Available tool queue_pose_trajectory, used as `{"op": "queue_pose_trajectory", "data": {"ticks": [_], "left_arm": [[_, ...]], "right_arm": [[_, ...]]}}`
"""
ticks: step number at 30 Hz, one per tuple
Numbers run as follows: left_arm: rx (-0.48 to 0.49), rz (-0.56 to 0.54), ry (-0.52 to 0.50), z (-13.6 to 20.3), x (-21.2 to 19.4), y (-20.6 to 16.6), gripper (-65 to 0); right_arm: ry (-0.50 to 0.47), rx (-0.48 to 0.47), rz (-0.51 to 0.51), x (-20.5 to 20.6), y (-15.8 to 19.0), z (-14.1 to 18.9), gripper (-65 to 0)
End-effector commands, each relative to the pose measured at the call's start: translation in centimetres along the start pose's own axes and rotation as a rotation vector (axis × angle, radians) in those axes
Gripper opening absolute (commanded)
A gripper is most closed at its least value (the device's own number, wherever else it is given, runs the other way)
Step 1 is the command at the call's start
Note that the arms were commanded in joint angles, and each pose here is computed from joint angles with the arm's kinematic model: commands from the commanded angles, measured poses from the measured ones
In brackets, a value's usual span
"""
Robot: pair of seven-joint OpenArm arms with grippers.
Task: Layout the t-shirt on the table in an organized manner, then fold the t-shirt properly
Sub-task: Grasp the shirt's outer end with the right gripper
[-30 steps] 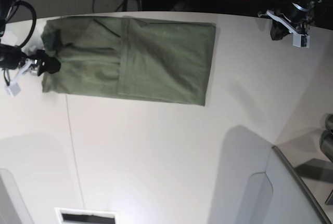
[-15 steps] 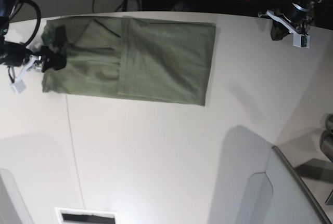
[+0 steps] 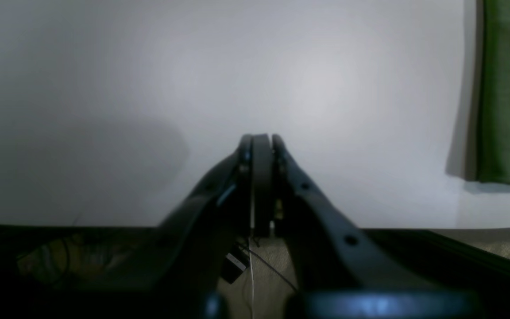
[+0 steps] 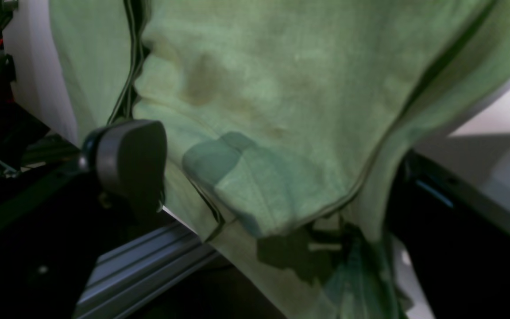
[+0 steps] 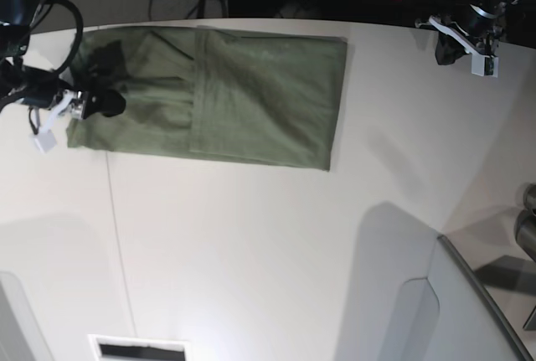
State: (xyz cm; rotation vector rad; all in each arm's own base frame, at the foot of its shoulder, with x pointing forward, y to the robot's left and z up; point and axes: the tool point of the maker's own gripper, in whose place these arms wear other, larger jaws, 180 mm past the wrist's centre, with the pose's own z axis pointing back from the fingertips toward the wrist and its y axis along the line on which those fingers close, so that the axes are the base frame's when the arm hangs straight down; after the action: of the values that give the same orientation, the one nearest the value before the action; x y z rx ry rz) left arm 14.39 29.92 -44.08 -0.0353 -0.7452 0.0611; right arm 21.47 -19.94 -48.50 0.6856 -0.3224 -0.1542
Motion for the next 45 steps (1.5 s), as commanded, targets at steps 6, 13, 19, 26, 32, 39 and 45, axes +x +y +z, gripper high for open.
{"op": "queue_pose_trajectory", "data": {"ticks": [6,13,19,26,32,39,45], "left_arm": [[0.005,-0.008,-0.033,0.2,1.0,0.4,-65.0],[0.006,-0.007,-0.032,0.2,0.9,0.4,-65.0],[0.005,-0.006,-0.03,0.2,0.8,0.4,-65.0],[0.005,-0.006,-0.03,0.2,0.8,0.4,-65.0],[0.005,-0.004,-0.029,0.3,0.7,0.3,-65.0],[0.001,0.01,-0.029,0.2,0.4,-0.1,-65.0],[0.001,0.011,-0.027,0.2,0.4,-0.2,-65.0]], "right_arm": [[0.152,-0.071,-0.022,-4.2,-1.6,0.1,-10.5],[0.163,-0.069,-0.027,-4.5,-1.6,0.0,-10.8],[0.165,-0.067,-0.03,-4.6,-1.6,-0.1,-18.9],[0.165,-0.065,-0.03,-4.6,-1.6,-0.2,-47.1],[0.153,-0.062,-0.025,-4.0,-1.4,-0.3,-64.2],[0.123,-0.078,-0.044,-2.6,-1.4,-0.1,-64.7],[0.014,-0.189,-0.203,-0.8,-4.0,1.3,-64.8]]}}
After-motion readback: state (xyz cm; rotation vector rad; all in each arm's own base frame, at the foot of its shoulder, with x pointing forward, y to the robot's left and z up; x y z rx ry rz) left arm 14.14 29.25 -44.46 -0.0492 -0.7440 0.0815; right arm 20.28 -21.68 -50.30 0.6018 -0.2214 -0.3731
